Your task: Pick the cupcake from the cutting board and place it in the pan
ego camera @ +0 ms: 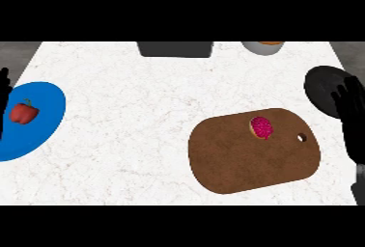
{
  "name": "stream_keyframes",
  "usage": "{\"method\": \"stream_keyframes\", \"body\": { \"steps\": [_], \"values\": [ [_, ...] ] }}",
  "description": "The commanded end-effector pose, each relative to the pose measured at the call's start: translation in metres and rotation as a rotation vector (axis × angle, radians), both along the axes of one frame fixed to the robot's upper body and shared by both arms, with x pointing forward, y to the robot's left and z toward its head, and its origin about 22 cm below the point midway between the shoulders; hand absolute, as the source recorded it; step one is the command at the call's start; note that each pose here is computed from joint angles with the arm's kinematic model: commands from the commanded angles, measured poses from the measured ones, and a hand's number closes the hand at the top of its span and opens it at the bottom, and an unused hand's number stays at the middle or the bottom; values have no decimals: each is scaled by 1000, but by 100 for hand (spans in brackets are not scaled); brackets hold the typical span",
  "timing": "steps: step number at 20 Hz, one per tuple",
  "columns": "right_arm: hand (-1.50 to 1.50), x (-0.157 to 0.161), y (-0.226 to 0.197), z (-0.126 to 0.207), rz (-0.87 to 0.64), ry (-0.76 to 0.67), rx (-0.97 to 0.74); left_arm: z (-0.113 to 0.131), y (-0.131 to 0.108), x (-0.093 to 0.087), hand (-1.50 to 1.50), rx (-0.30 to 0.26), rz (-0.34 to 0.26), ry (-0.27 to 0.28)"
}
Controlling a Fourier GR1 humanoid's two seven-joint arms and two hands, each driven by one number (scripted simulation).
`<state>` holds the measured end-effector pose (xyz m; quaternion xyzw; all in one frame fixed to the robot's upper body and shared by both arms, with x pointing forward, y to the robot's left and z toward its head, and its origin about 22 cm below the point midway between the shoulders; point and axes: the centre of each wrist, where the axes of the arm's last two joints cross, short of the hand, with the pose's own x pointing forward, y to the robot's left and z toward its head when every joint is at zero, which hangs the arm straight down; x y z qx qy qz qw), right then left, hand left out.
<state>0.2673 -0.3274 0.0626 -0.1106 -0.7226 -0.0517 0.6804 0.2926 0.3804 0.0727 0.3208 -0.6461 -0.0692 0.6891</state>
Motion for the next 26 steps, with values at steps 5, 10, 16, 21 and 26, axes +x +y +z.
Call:
{"method": "stream_keyframes", "body": {
  "steps": [5, 10, 16, 21, 26],
  "values": [
    [150, 25, 42, -1, 645, 25, -31, 3, -81, 22, 0, -255, -260, -135],
    [-150, 11, -15, -33, 488, -181, -295, -18, -111, 11, 0, -388, -288, -106],
    [-150, 10, -97, 12, 420, -275, -534, -27, -102, 9, 0, -396, -272, -102],
    [-150, 1, -119, 74, 582, -117, -745, -27, -96, 8, 0, -388, -258, -104],
    [-150, 28, -84, 141, 618, -36, -877, -28, -115, -2, 0, -378, -295, -101]
  ]
}}
